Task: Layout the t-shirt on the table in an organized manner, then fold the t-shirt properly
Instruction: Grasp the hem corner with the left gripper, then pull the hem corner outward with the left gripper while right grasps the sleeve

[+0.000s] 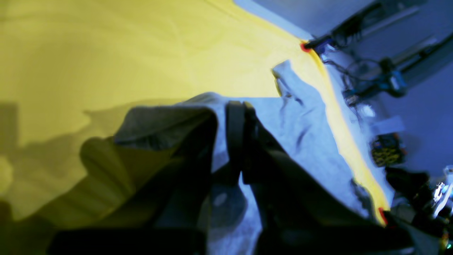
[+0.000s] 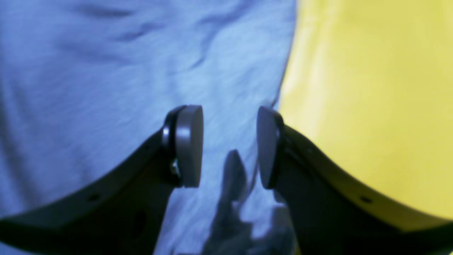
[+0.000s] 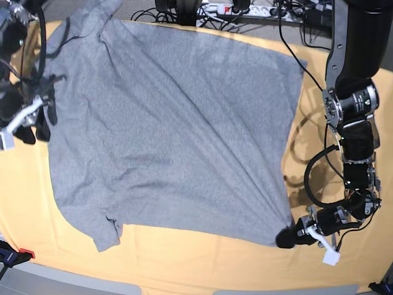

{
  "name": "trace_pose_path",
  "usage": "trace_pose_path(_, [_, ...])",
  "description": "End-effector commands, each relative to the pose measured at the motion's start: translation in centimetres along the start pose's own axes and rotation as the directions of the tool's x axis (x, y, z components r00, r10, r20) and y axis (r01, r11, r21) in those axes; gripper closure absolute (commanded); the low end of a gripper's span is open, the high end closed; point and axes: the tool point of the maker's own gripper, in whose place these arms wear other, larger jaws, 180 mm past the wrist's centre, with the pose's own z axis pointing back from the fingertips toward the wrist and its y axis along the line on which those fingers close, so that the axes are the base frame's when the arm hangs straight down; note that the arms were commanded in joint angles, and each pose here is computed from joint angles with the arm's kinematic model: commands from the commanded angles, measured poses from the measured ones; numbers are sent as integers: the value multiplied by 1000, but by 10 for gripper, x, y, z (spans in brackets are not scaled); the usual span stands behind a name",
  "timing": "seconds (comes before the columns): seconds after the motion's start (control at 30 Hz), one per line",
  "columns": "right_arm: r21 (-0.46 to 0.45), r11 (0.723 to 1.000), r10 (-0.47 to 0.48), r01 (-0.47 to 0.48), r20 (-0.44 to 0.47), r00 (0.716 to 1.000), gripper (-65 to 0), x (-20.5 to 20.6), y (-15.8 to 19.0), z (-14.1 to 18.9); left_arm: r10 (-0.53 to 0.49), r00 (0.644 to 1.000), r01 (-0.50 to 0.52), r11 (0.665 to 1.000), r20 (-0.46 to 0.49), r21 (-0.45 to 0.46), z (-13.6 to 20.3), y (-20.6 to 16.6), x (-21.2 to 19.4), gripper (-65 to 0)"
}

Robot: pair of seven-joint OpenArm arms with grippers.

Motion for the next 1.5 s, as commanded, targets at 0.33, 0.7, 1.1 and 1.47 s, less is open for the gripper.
trace_pose_path(0.33, [-81,993,-83,84,16,996,-350,0,-40,-54,29,998,-31,999,63,34,19,21,-11,0])
trace_pose_path(0.7, [-25,980,-197,200,80,977,-356,55,-106,-69,-2,999,-8,971,41,237,89,76,-9,0])
trace_pose_path(1.1, [131,968,-222,214,42,974,-356,54,-48,-102,-15,997,-10,955,81,295,143,91,12,0])
trace_pose_path(1.47, [4,996,-92,93,-38,995,-359,33,-42,-127,1,998,-20,963,70,269,137,86,8,0])
